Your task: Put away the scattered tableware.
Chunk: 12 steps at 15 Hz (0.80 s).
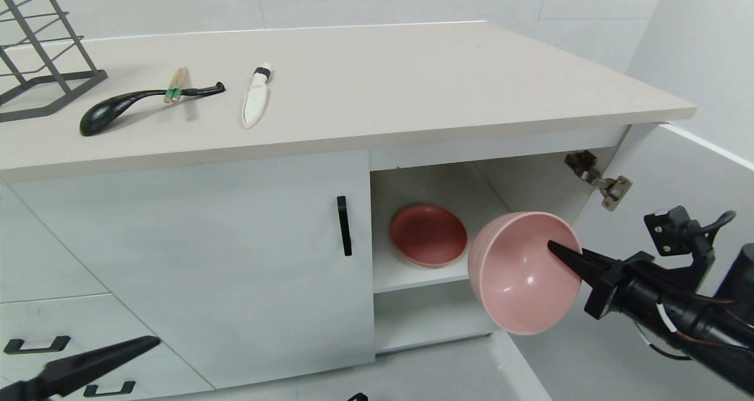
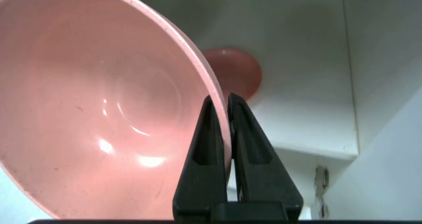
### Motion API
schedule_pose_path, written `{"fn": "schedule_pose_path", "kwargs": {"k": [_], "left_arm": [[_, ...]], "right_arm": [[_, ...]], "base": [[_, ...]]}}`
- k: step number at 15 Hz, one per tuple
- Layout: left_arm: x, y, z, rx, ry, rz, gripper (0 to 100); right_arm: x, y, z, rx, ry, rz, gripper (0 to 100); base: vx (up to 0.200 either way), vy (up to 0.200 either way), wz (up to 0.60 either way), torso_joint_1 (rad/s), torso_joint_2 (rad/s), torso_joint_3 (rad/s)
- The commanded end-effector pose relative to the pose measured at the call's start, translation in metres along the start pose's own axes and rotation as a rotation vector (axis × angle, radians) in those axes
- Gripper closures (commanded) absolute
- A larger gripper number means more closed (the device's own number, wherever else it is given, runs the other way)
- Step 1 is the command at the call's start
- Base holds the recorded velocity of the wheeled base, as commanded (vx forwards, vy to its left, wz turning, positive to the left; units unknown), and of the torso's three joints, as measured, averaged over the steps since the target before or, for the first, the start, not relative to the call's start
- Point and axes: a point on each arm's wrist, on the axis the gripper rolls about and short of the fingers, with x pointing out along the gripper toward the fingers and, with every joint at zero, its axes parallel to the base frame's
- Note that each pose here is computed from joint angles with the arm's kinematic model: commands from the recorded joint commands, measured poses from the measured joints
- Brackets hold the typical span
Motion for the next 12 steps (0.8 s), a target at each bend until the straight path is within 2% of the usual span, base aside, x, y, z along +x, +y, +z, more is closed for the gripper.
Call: {"fn": "schedule_pose_path", "kwargs": {"k": [1,2,3,5,7,8,9,10,11,12], "left_arm": [[-0.047,-0.021,-0.007,0.068,-0.137,0.422,0],[-0.048,-0.022,-0.009,0.068,-0.134,0.468,0],[-0.053,-0.029,-0.017,0.052,-0.143,0.624,0],[-0.056,-0.036,-0.022,0.039,-0.156,0.739,0],[-0.055,-0.036,-0.025,0.020,-0.129,0.746,0],[-0.054,-0.035,-0.031,0.000,-0.070,0.763,0],[-0.054,-0.035,-0.037,0.024,0.012,0.796,0],[-0.054,-0.035,-0.043,0.019,0.075,0.826,0],[-0.054,-0.036,-0.049,-0.015,0.125,0.829,0],[-0.054,-0.036,-0.050,-0.032,0.127,0.827,0]], "right_arm": [[-0.002,0.000,-0.004,0.004,0.018,-0.001,100],[-0.002,0.000,-0.004,0.004,0.018,-0.001,100],[-0.006,0.001,-0.006,0.007,0.031,-0.002,100],[-0.011,0.002,-0.003,0.004,0.015,-0.002,100],[-0.012,0.002,-0.001,0.002,0.008,-0.001,100],[-0.014,0.002,0.002,-0.001,-0.008,-0.004,100],[-0.015,0.001,0.003,-0.002,-0.018,-0.014,100],[-0.015,-0.001,0.005,-0.003,-0.025,-0.023,100],[-0.015,-0.003,0.005,-0.002,-0.025,-0.029,100],[-0.015,-0.003,0.005,-0.002,-0.025,-0.029,100]], "base": [[0.000,0.000,0.00,0.000,0.00,0.000],[0.000,0.000,0.00,0.000,0.00,0.000],[0.000,0.000,0.00,0.000,0.00,0.000],[0.000,0.000,0.00,0.000,0.00,0.000],[0.000,0.000,0.00,0.000,0.00,0.000],[0.000,0.000,0.00,0.000,0.00,0.000],[0.000,0.000,0.00,0.000,0.00,0.000],[0.000,0.000,0.00,0.000,0.00,0.000],[0.000,0.000,0.00,0.000,0.00,0.000],[0.000,0.000,0.00,0.000,0.00,0.000]]}}
